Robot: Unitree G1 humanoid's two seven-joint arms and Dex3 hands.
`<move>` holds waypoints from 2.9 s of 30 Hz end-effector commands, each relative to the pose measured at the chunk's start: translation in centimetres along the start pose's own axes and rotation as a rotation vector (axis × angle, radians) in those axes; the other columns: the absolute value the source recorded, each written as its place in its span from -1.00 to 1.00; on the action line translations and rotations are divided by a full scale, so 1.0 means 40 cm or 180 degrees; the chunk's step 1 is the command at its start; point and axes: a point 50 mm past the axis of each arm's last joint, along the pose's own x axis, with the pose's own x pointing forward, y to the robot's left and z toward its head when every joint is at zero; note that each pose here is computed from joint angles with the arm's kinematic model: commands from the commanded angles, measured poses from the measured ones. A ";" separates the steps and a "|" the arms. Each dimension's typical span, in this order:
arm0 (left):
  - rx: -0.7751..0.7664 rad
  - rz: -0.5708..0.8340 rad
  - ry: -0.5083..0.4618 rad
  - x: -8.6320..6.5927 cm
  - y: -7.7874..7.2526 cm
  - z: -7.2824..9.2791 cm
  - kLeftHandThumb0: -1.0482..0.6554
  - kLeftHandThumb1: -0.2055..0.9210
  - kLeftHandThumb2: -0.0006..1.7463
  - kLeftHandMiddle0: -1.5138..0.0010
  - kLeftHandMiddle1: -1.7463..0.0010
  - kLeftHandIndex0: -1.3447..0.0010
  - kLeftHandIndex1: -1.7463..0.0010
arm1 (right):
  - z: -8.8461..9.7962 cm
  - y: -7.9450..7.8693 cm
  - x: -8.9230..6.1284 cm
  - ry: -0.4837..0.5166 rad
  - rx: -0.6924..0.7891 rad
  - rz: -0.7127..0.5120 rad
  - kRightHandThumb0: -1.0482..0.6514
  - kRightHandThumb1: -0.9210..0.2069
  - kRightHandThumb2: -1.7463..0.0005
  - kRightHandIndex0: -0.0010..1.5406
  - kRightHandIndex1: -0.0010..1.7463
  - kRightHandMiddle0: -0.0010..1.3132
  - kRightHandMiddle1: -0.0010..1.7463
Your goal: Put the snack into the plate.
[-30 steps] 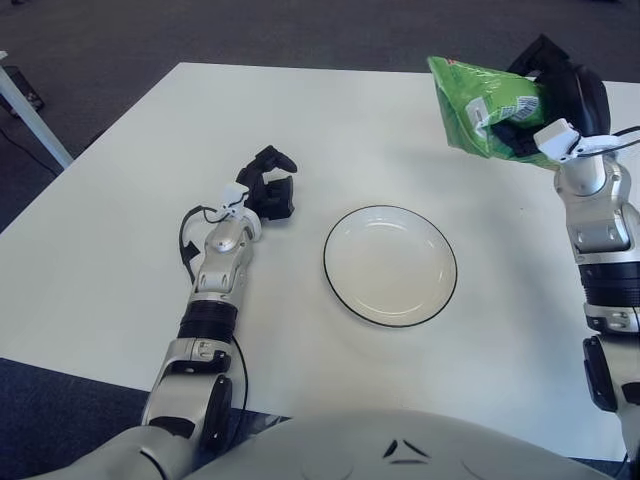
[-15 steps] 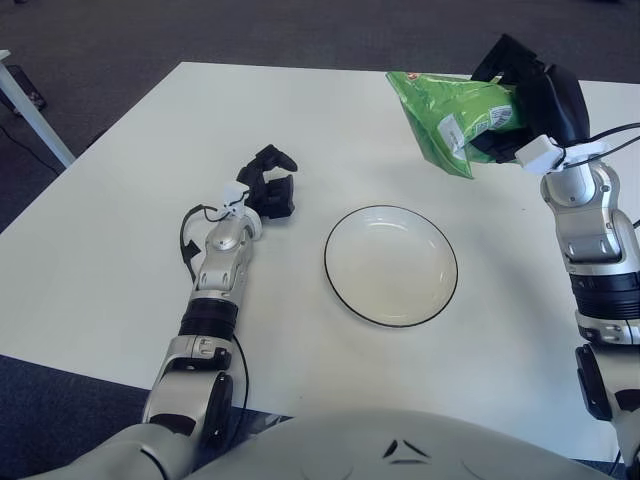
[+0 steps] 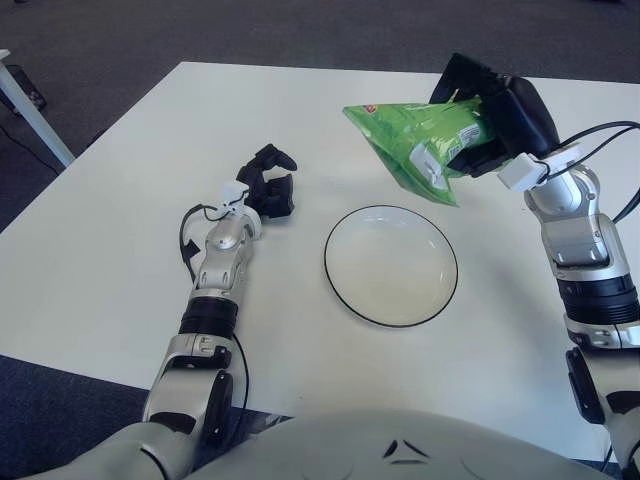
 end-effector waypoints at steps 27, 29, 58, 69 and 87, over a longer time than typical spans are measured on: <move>-0.0135 0.0061 0.0464 -0.053 0.002 -0.090 -0.31 0.01 0.44 -0.52 -1.00 0.15 -1.00 | 0.042 0.116 -0.047 -0.0633 0.0685 0.1577 -0.44 0.36 -0.74 0.66 1.00 0.16 1.00; -0.0134 0.0063 0.0462 -0.053 0.002 -0.090 -0.31 0.01 0.44 -0.53 -1.00 0.14 -1.00 | 0.041 0.118 -0.047 -0.0636 0.0680 0.1636 -0.46 0.42 -0.79 0.65 1.00 0.20 1.00; -0.0119 0.0059 0.0457 -0.055 0.002 -0.087 -0.32 0.00 0.45 -0.54 -1.00 0.14 -1.00 | 0.027 0.104 -0.060 -0.0575 0.0246 0.2915 -0.60 -0.01 -0.05 -0.88 0.70 -0.97 0.48; -0.0121 0.0056 0.0457 -0.055 0.002 -0.085 -0.31 0.04 0.42 -0.52 -1.00 0.16 -1.00 | 0.018 0.087 -0.058 -0.0710 0.0218 0.3299 -0.68 -0.25 0.13 -1.00 -0.58 -1.00 0.03; -0.0100 0.0078 0.0458 -0.055 -0.001 -0.084 -0.31 0.03 0.42 -0.54 -1.00 0.16 -1.00 | -0.015 0.040 -0.054 -0.0630 0.0577 0.3435 -0.89 -0.47 0.34 -1.00 -0.98 -1.00 -0.43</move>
